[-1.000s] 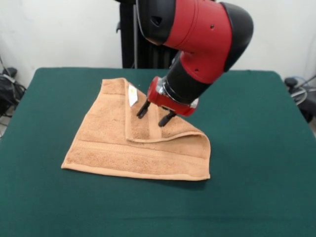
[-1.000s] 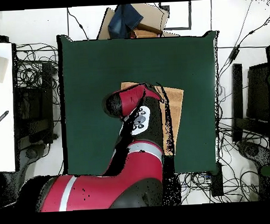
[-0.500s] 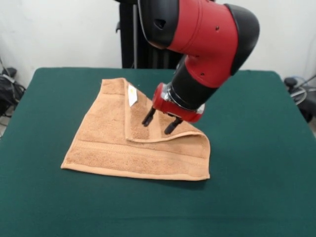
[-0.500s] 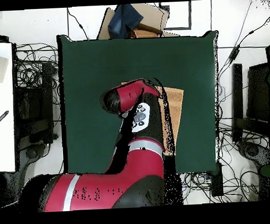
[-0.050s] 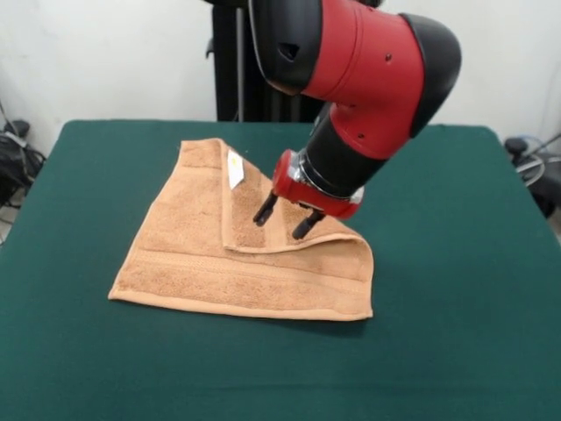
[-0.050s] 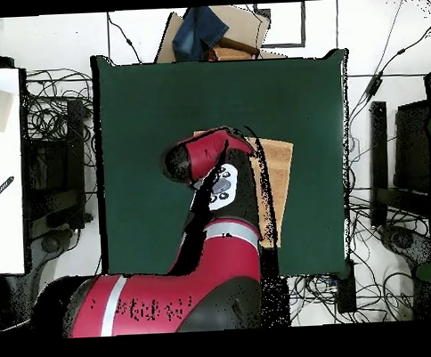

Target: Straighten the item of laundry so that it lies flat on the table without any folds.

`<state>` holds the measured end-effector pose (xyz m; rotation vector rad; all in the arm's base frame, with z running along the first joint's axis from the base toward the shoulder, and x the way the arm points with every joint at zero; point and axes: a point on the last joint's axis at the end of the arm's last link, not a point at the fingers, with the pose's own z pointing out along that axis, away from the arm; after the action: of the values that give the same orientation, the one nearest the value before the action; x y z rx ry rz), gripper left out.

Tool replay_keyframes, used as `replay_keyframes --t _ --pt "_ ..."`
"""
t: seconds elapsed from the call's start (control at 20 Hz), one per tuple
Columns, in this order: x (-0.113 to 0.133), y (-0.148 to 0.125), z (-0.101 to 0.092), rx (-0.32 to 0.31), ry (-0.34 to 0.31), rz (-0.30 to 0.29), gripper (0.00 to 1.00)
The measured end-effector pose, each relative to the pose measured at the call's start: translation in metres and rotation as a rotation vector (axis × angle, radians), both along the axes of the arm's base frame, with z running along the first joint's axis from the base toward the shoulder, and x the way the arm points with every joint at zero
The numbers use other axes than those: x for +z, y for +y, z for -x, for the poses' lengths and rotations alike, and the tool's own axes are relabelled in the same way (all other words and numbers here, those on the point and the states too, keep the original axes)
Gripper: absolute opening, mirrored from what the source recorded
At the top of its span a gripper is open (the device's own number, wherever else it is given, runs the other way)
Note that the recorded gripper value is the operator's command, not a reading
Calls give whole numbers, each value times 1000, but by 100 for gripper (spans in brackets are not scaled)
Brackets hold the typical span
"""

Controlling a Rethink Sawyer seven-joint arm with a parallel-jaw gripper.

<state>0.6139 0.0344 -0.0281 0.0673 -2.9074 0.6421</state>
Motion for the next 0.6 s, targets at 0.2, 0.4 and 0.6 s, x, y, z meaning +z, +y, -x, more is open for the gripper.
replay_keyframes --t 0.2,0.4,0.6 --pt "-9 0 3 14 -6 -6 100" --pt "-15 1 6 18 -6 -11 100" --pt "-12 3 10 22 -3 -13 100"
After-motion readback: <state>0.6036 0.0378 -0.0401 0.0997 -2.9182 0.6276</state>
